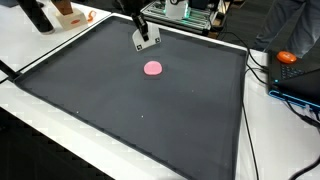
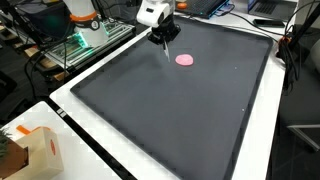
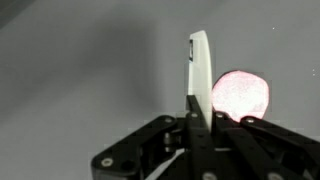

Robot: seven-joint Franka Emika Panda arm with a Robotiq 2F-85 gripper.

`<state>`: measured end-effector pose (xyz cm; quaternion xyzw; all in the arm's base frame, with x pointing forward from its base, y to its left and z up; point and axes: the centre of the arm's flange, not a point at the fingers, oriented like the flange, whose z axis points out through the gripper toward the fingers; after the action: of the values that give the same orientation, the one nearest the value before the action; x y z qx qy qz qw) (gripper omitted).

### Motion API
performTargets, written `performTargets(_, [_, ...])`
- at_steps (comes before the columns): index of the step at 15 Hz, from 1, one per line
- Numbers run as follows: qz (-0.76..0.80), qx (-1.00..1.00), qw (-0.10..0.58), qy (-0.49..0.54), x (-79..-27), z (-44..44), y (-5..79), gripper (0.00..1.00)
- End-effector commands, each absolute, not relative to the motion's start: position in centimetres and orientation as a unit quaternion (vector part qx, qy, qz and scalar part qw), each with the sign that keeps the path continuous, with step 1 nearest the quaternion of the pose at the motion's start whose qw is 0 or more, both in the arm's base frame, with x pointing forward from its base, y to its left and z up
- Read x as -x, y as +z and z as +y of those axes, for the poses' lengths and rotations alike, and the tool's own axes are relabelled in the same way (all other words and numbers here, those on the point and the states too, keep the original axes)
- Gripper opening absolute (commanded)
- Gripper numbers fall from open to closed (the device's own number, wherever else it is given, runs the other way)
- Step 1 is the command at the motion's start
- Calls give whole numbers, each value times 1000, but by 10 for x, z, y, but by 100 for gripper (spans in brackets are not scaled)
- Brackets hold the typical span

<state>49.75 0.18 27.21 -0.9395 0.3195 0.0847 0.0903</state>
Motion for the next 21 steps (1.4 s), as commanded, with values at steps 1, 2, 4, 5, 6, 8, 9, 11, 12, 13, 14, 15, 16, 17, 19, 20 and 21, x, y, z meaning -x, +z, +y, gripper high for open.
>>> performTargets(1, [295, 951, 54, 73, -503, 22, 286, 1])
performTargets(2, [284, 955, 45, 70, -507, 29, 289, 1])
performTargets(4, [258, 964, 26, 64, -515, 44, 295, 1])
performTargets(5, [244, 968, 17, 62, -518, 52, 298, 1])
performTargets(6, [229, 971, 5, 61, -522, 60, 301, 1])
performTargets(8, [198, 978, -14, 58, -528, 77, 306, 1])
performTargets(9, [181, 982, -24, 58, -531, 86, 309, 1])
performTargets(11, [144, 987, -45, 59, -536, 103, 312, 1])
performTargets(12, [127, 989, -54, 58, -538, 111, 314, 1])
performTargets(13, [108, 990, -63, 58, -540, 121, 315, 1])
performTargets(14, [91, 991, -73, 59, -543, 130, 315, 1])
performTargets(15, [75, 992, -80, 59, -545, 139, 315, 1])
performTargets(16, [55, 993, -88, 61, -547, 149, 314, 1])
performTargets(17, [37, 993, -97, 61, -548, 158, 312, 1])
performTargets(19, [5, 992, -110, 63, -550, 175, 311, 1])
performTargets(20, [-12, 991, -117, 63, -551, 184, 309, 1])
performTargets(21, [-26, 990, -123, 63, -552, 191, 309, 1])
